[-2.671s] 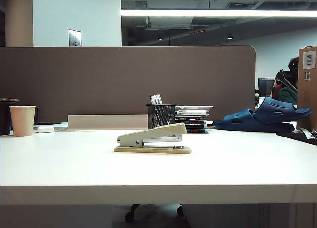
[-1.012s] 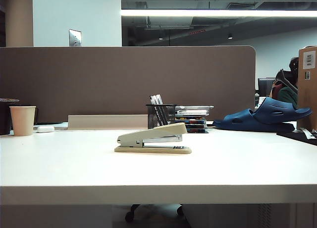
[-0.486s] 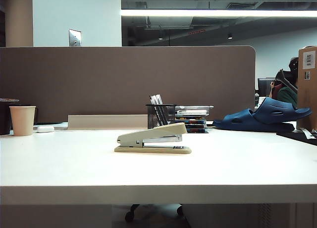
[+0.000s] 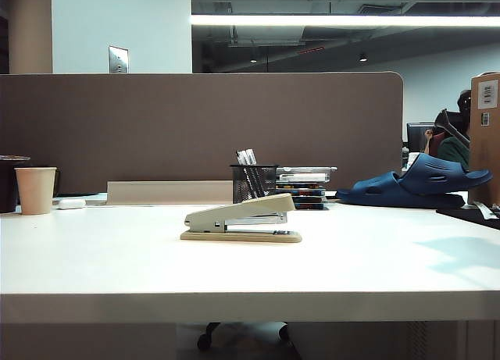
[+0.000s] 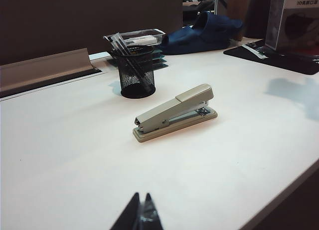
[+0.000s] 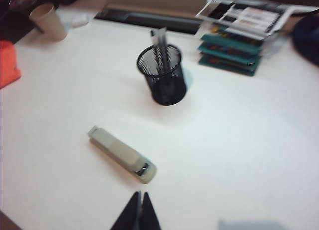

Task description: Press the stapler down.

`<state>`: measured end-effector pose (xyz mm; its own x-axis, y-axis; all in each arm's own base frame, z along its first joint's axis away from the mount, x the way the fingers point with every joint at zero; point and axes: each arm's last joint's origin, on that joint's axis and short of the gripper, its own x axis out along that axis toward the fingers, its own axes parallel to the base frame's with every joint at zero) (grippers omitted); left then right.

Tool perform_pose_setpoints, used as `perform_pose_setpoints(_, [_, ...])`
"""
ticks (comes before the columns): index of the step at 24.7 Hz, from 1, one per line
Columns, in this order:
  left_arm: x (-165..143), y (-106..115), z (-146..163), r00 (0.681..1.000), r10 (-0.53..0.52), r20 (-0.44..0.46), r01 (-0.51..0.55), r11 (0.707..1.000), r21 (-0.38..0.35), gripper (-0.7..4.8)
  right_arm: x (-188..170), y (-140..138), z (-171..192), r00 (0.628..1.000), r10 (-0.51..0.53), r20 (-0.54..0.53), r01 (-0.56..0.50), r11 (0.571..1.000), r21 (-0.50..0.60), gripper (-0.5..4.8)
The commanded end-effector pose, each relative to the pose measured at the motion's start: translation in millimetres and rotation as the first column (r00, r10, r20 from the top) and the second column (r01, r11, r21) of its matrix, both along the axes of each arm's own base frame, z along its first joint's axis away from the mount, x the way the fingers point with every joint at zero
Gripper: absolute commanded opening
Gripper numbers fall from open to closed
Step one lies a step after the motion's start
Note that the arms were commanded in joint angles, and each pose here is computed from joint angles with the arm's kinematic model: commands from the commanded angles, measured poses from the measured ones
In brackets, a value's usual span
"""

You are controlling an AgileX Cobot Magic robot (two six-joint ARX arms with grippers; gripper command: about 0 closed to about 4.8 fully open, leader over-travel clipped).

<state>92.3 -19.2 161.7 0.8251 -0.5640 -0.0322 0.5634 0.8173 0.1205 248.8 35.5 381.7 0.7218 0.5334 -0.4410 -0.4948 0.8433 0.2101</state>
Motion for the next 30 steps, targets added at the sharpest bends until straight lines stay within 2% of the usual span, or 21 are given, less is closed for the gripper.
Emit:
perform_pose_setpoints(1, [-0.1,-0.1,1.2,1.0,-0.002,0.009,0.002,1.0,0.0,-0.05,21.3,18.3,-7.0,0.997,0.063,0.034,-0.064,0.998,0.005,-0.09])
perform_pose_setpoints(12, [0.2,0.4,1.2,1.0,0.016,0.008,-0.016,1.0,0.001,-0.06,83.8,71.0,-68.3,0.981,0.192,-0.03,-0.192,0.981,0.006,-0.09])
perform_pose_setpoints(30, [0.3,0.6,0.9,1.0,0.022,0.006,-0.022,1.0,0.001,-0.06,117.2,107.8,-136.4,0.951,0.274,-0.141,-0.275,0.961,0.015,-0.09])
